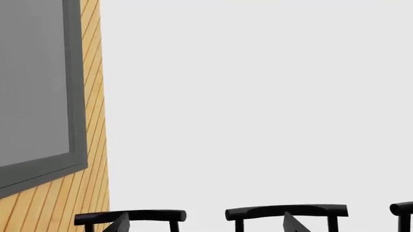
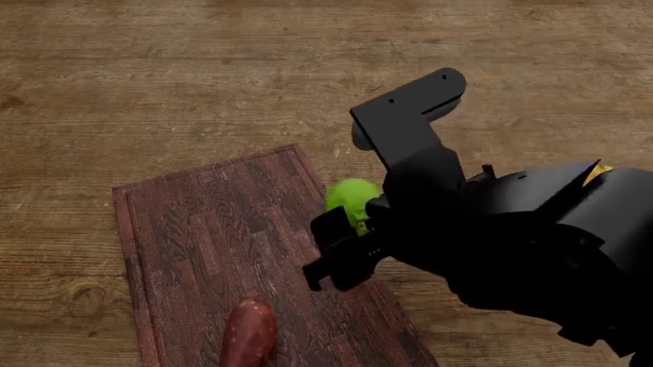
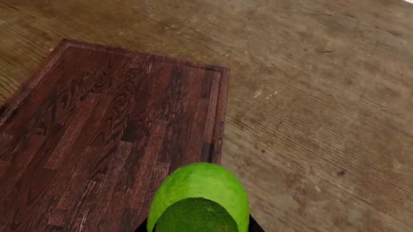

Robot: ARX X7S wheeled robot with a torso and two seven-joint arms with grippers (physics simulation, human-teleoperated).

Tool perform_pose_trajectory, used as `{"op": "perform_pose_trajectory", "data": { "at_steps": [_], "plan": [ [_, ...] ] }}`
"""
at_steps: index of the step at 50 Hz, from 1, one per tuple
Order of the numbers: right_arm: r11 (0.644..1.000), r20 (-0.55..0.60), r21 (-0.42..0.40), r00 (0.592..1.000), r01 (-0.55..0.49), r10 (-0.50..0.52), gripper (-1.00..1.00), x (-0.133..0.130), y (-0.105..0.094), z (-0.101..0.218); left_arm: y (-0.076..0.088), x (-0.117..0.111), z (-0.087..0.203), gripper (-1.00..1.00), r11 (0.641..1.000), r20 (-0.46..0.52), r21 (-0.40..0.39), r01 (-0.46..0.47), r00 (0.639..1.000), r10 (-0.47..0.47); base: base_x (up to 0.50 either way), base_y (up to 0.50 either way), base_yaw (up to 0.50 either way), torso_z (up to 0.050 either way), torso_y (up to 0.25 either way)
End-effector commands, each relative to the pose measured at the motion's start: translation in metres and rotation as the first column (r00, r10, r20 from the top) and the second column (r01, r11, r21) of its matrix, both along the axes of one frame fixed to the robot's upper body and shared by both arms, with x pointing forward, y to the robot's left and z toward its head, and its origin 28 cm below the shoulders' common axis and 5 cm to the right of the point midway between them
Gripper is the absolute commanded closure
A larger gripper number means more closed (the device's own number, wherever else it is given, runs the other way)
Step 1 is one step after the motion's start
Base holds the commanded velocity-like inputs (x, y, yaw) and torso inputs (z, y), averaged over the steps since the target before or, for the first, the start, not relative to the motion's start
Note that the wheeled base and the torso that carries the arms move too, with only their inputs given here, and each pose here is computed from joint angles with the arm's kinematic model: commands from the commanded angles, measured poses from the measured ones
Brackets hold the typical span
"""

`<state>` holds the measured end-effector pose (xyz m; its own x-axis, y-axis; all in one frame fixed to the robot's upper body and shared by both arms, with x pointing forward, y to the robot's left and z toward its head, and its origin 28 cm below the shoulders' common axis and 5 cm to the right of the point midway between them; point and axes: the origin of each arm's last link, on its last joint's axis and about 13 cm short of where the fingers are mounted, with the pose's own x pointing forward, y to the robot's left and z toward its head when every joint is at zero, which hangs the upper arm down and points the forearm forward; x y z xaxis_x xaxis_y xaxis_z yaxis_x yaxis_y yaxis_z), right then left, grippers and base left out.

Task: Clear the non-vegetable object off the cutting board and place the vegetables onto it.

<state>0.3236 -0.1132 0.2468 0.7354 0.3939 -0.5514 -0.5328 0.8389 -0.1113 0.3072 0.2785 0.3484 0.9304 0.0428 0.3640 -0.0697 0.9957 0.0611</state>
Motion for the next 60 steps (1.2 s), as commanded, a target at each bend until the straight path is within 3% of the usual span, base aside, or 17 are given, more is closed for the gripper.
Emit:
{"op": "perform_pose_trajectory", "data": {
  "at_steps": [1, 12, 28, 29, 45, 60],
  "plan": [
    [0.994, 0.029, -0.01, 0.994, -0.109, 0.109, 1.0, 0.001, 0.02, 0.01, 0.0, 0.0, 0.0, -1.0, 1.0, 0.001, -0.004, 0.002, 1.0, -0.002, 0.0, 0.0, 0.0, 0.0, 0.0],
    [0.985, 0.013, -0.009, 0.985, -0.171, 0.171, 1.0, 0.011, 0.038, 0.002, 0.004, 0.001, -0.002, -1.0, 1.0, 0.0, -0.015, -0.005, 1.0, 0.005, 0.0, 0.0, 0.0, 0.0, 0.0],
    [0.98, -0.026, -0.008, 0.979, -0.2, 0.2, 1.0, 0.007, 0.043, -0.012, 0.005, 0.0, -0.004, -1.0, 1.0, -0.003, -0.009, -0.013, 1.0, 0.013, 0.0, 0.0, 0.0, 0.0, 0.0],
    [0.98, -0.026, -0.01, 0.98, -0.197, 0.197, -1.0, 0.007, 0.043, -0.013, 0.007, 0.001, -0.004, -1.0, 1.0, -0.003, -0.012, -0.015, 1.0, 0.015, 0.0, 0.0, 0.0, 0.0, 0.0],
    [0.979, 0.002, -0.012, 0.98, -0.201, 0.201, -1.0, 0.001, 0.042, 0.003, 0.008, 0.0, -0.003, -1.0, 1.0, 0.001, -0.011, -0.02, 1.0, 0.02, 0.0, 0.0, 0.0, 0.0, 0.0],
    [0.979, 0.168, -0.037, 0.965, -0.199, 0.202, -1.0, -0.061, 0.032, 0.055, 0.005, -0.005, 0.0, -1.0, 1.0, 0.011, 0.004, -0.014, 1.0, 0.014, 0.0, 0.0, 0.0, 0.0, 0.0]
  ]
}}
